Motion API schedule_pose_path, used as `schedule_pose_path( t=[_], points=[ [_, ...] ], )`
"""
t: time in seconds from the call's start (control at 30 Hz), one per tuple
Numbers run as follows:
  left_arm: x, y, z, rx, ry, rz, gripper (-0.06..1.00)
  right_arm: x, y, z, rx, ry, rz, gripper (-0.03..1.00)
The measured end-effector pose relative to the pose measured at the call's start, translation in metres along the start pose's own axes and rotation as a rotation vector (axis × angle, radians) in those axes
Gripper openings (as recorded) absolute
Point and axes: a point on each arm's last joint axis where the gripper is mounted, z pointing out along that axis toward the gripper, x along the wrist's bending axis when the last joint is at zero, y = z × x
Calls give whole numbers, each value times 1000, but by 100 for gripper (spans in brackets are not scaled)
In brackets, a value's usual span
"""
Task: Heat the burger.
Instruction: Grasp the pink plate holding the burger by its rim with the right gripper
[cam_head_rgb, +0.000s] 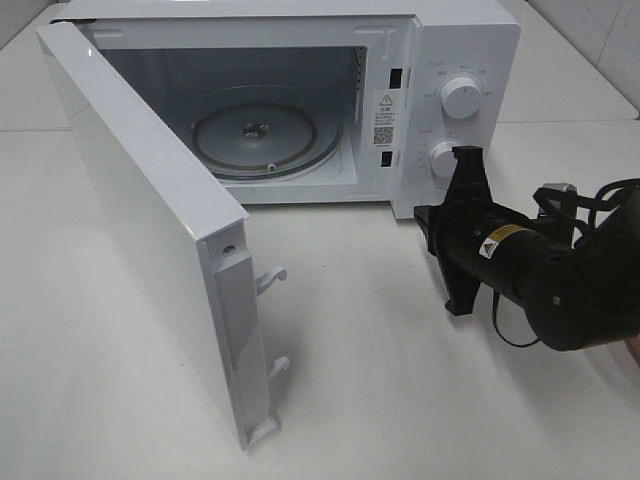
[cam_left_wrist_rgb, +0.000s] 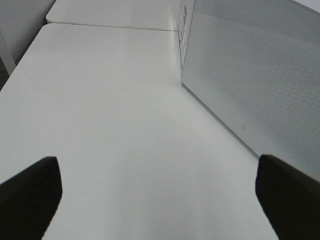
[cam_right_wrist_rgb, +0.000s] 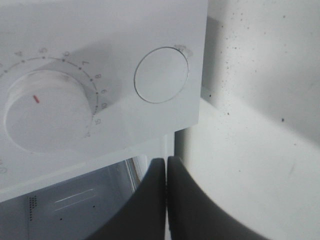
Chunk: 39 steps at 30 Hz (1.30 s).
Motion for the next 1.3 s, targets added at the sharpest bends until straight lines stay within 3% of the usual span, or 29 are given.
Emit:
schedule_pose_path(
  t=[0.2,0.33,0.57,0.77,0.83,0.97,1.0,1.1,1.17,1.3],
  points=[
    [0,0,0,0,0,0,97,4,1,-19,9,-45,-40,0],
    [0,0,0,0,0,0,97,9,1,-36,31,-121,-146,0],
    [0,0,0,0,0,0,97,26,-2,-57,105,-230,-409,0],
    [0,0,0,0,0,0,97,34,-2,-69,139,-258,-536,0],
    [0,0,0,0,0,0,97,43,-3,-82,181,-286,-670,0],
    [0,0,0,0,0,0,97,48,-3,-93,219,-308,-770,0],
    [0,0,0,0,0,0,97,51,-3,-99,250,-325,-851,1],
    [0,0,0,0,0,0,97,53,-3,-102,265,-334,-885,1],
    [0,0,0,0,0,0,97,61,-5,-112,361,-399,-1041,1],
    [0,0,0,0,0,0,97,68,-6,-115,430,-450,-1141,2]
  ],
)
